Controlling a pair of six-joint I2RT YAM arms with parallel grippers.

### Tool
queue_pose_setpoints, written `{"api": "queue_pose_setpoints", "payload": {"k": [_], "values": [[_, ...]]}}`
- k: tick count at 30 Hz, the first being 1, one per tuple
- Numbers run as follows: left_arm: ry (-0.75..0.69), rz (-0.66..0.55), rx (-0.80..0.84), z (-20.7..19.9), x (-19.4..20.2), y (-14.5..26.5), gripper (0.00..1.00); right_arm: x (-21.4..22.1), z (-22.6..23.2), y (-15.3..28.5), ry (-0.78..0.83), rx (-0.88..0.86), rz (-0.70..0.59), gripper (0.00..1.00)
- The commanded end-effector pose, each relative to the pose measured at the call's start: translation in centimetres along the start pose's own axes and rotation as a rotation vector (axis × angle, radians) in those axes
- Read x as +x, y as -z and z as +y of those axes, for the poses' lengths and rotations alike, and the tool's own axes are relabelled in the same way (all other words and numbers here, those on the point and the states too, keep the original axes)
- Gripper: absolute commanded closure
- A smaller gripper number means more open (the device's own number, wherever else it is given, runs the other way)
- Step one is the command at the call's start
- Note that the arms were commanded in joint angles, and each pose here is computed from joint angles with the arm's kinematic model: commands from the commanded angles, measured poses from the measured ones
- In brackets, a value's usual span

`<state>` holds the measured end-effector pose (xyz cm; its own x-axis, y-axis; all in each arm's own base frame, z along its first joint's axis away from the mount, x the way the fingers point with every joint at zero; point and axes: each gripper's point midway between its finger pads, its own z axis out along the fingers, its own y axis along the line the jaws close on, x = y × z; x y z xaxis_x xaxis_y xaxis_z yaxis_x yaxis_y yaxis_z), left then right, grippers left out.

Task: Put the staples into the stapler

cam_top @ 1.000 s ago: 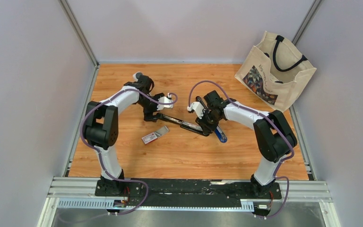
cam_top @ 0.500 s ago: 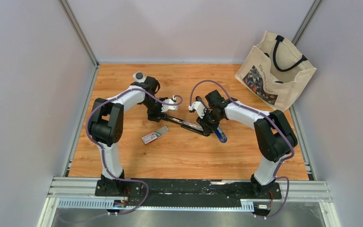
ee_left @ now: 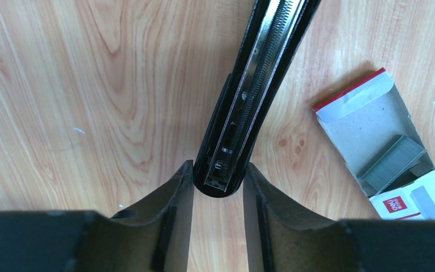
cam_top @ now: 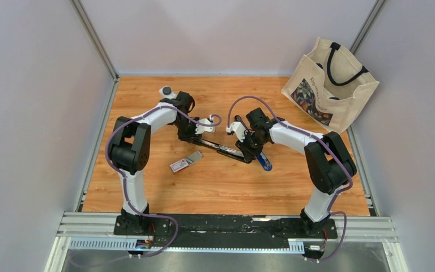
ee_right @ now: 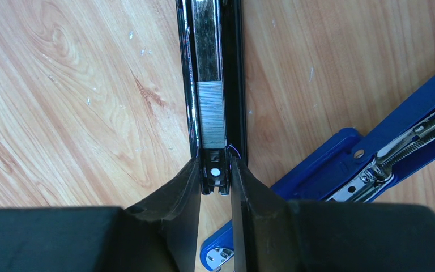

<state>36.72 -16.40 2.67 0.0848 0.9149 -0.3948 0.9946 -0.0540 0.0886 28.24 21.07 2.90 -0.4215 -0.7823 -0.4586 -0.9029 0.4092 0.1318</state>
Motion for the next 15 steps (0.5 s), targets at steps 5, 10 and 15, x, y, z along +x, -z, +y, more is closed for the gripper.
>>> {"api": "queue_pose_setpoints", "payload": {"k": [5, 10, 15], "values": [[0.025, -0.012, -0.047, 1.0, -1.0, 1.2, 1.00, 4.1, 0.5, -0.6, -0.053, -0.018, 0.141, 0.76], [0.007, -0.089, -0.127, 1.6, -3.7, 5.3, 1.00, 4.2, 0.5, -1.1, -0.053, -0.012, 0.159, 0.78], [-0.010, -0.212, -0.168, 1.0, -7.4, 9.8, 1.00, 4.2, 0.5, -1.5, -0.045, 0.004, 0.176, 0.79]]}}
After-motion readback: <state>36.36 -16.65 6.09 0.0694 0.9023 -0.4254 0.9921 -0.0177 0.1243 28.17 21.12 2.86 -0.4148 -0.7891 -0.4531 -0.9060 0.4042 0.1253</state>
